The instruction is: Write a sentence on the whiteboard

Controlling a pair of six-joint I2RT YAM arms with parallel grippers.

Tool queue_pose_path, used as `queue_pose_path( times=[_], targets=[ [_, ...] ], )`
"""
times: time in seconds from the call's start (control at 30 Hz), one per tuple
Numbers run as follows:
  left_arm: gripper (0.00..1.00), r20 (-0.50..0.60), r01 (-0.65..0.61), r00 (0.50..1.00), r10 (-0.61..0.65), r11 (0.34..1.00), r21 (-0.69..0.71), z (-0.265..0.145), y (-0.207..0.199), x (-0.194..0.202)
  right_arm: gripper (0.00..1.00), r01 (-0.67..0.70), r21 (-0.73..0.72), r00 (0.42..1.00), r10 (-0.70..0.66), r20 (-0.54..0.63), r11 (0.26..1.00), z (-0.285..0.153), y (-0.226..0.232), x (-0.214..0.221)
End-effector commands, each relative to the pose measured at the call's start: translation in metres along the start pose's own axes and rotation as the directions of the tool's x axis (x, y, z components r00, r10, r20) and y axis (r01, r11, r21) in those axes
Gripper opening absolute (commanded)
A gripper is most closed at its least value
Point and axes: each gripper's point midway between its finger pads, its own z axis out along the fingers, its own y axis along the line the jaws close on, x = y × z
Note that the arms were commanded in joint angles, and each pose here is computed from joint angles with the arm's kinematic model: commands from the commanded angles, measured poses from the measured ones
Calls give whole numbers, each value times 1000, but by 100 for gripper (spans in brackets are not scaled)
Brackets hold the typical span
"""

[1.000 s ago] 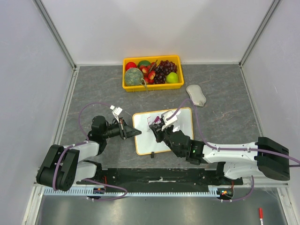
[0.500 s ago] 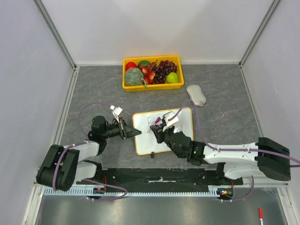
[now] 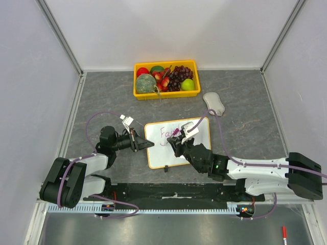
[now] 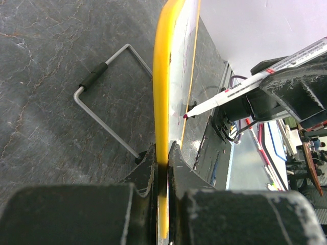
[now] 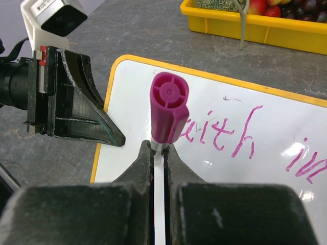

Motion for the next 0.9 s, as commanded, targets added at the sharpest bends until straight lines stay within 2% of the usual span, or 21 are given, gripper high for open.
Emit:
queue_pose_path(
  times=[0.0, 0.23, 0.87],
  targets=[
    [2, 36, -73, 996, 76, 995, -68, 2, 16, -8, 0, -50, 0, 997, 50, 65, 999, -5, 2, -29],
    [2, 33, -74, 997, 76, 995, -66, 2, 16, -8, 0, -49, 15, 995, 47, 91, 999, 0, 4, -41],
    [2, 38, -77, 996, 80, 995, -67, 1, 15, -9, 0, -42, 64, 998, 38, 48, 997, 8, -10, -15]
  ],
)
